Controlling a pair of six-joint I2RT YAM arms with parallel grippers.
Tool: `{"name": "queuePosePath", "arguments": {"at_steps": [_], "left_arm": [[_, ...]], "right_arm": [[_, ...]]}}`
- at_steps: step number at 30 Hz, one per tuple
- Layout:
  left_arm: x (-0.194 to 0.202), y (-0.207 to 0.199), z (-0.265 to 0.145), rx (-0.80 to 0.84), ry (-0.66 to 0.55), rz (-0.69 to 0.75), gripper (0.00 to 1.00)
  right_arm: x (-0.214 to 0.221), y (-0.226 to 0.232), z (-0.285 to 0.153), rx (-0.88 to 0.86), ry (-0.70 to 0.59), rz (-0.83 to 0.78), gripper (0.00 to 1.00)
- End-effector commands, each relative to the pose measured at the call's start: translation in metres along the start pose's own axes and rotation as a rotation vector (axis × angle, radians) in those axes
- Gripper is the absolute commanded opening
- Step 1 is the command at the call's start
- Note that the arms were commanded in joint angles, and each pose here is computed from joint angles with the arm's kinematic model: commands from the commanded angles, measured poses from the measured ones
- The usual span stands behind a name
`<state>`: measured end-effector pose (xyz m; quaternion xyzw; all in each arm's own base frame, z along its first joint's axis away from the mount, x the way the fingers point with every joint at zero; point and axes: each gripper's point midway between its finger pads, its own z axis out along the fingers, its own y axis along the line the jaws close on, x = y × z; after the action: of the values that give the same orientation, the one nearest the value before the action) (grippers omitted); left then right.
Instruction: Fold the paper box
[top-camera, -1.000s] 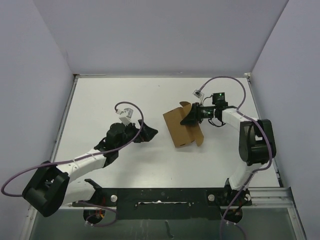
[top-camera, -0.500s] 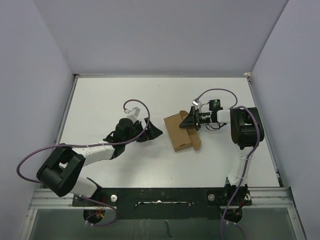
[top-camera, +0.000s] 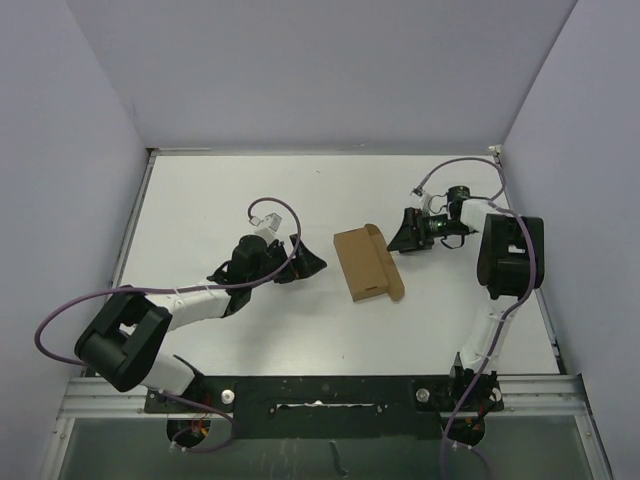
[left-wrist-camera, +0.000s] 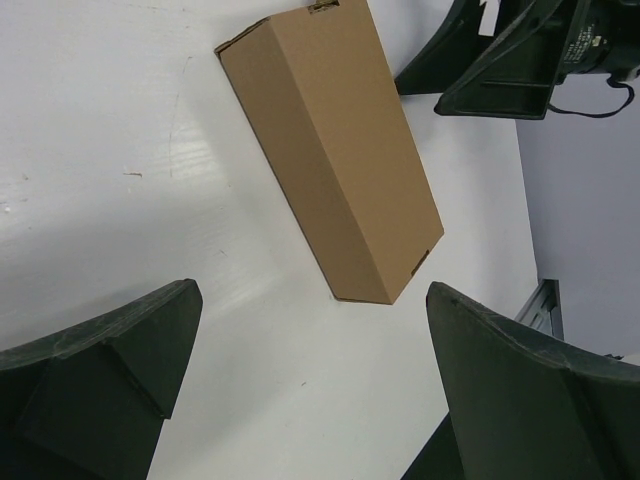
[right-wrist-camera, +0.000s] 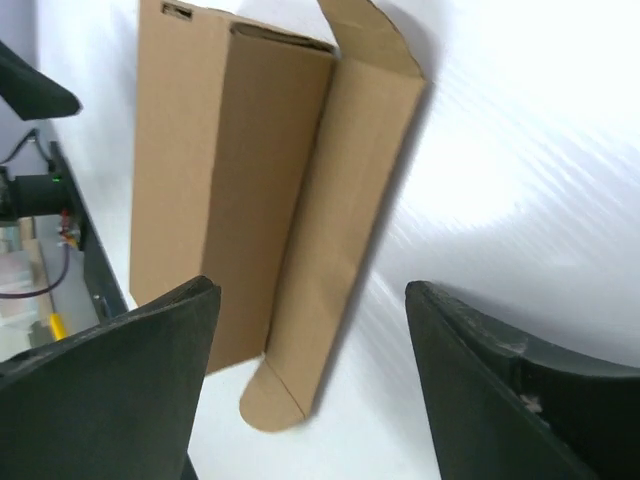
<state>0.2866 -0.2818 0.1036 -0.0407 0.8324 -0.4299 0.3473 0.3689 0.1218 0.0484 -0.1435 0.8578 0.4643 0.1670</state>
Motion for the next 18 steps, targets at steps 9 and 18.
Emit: {"name": "queuePosePath", "arguments": {"at_steps": [9,18], "left_arm": [[-0.009,-0.03,0.016,0.093,0.013,0.051,0.94],[-0.001,-0.021,0.028,0.056,0.05,0.05,0.92]], "right_arm": [[0.013,0.035,-0.01,0.159,0.114,-0.349,0.0],[0.038,0.037,0.027,0.124,0.239,-0.36,0.0]]}}
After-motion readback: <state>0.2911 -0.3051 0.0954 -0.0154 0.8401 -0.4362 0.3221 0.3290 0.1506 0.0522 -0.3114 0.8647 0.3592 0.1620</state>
